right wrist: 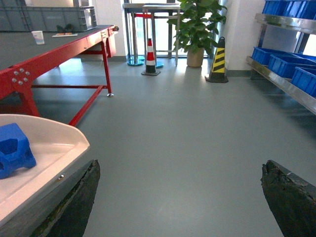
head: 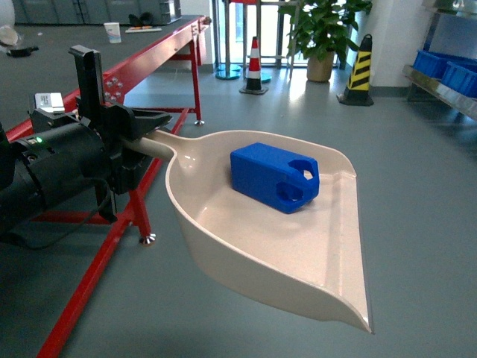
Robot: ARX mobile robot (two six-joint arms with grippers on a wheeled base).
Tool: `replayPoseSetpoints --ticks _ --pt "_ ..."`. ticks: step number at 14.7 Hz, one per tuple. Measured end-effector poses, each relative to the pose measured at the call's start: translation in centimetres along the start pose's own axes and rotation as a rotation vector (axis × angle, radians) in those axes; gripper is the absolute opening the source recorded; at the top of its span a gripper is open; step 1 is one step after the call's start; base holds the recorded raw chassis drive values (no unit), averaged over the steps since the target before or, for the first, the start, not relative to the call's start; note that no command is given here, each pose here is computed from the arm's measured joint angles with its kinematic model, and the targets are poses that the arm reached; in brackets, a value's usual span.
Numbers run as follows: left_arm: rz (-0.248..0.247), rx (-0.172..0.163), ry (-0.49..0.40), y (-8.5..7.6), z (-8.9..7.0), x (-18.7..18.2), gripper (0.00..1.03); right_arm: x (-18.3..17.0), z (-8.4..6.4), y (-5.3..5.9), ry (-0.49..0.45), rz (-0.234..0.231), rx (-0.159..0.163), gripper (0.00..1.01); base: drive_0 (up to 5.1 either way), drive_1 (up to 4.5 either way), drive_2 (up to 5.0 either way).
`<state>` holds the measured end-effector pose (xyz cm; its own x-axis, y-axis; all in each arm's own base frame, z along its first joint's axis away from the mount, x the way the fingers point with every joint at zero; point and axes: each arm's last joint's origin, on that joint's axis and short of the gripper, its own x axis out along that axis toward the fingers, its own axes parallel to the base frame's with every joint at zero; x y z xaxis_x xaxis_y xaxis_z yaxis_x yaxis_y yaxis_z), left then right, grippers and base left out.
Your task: Place part in tray to right shelf
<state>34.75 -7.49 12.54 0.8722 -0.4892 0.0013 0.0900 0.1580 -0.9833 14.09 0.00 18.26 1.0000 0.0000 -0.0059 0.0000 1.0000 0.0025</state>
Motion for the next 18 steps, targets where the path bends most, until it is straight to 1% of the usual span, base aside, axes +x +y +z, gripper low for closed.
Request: replayPoseSetpoints --ticks 18 --pt "0.000 0.000 0.002 0.01 0.01 0.00 0.13 -0.01 0.01 0.00 -0.001 0.000 0.000 0.98 0.1 4.30 -4.1"
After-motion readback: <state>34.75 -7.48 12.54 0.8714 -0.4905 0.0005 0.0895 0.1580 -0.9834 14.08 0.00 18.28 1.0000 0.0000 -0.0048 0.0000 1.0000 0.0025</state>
